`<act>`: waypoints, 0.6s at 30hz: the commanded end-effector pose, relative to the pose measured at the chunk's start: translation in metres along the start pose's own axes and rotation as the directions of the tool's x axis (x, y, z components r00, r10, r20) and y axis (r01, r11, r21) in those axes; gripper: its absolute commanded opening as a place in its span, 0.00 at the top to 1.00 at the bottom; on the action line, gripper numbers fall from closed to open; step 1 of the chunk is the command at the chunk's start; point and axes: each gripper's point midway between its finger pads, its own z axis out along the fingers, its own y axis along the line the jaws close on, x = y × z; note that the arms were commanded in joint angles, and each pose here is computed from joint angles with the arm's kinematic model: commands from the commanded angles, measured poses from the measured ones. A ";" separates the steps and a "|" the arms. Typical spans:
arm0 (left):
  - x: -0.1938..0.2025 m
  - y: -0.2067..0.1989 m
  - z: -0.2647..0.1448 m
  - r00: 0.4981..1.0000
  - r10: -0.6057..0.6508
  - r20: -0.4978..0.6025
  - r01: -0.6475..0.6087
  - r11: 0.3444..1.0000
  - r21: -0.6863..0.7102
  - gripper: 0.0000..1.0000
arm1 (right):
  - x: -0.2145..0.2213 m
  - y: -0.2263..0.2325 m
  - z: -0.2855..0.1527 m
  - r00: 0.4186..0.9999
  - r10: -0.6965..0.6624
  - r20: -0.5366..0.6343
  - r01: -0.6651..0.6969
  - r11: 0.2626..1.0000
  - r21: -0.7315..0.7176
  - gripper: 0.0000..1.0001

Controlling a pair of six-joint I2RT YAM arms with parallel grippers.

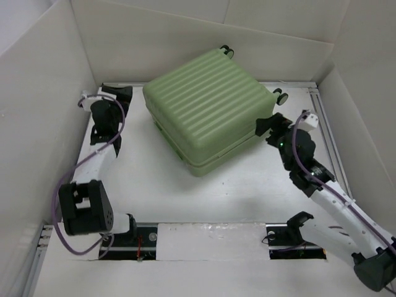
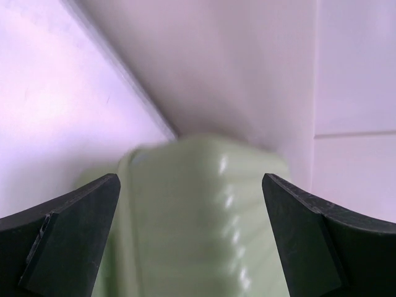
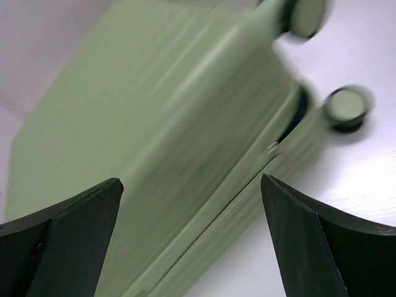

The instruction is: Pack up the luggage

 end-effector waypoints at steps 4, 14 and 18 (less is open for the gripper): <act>-0.029 -0.061 0.073 0.988 0.149 -0.029 -0.146 0.985 0.091 0.01 | -0.061 -0.044 0.040 0.999 0.000 0.044 -0.002 0.999 0.043 0.00; -0.003 -0.048 0.166 0.937 0.251 -0.242 -0.215 0.962 0.167 0.01 | -0.084 -0.074 0.129 0.990 0.123 -0.074 -0.129 0.987 -0.094 0.00; 0.001 -0.042 0.191 0.923 0.263 -0.280 -0.214 0.957 0.195 0.01 | -0.075 -0.057 0.144 0.986 0.115 -0.124 -0.141 0.963 -0.230 0.00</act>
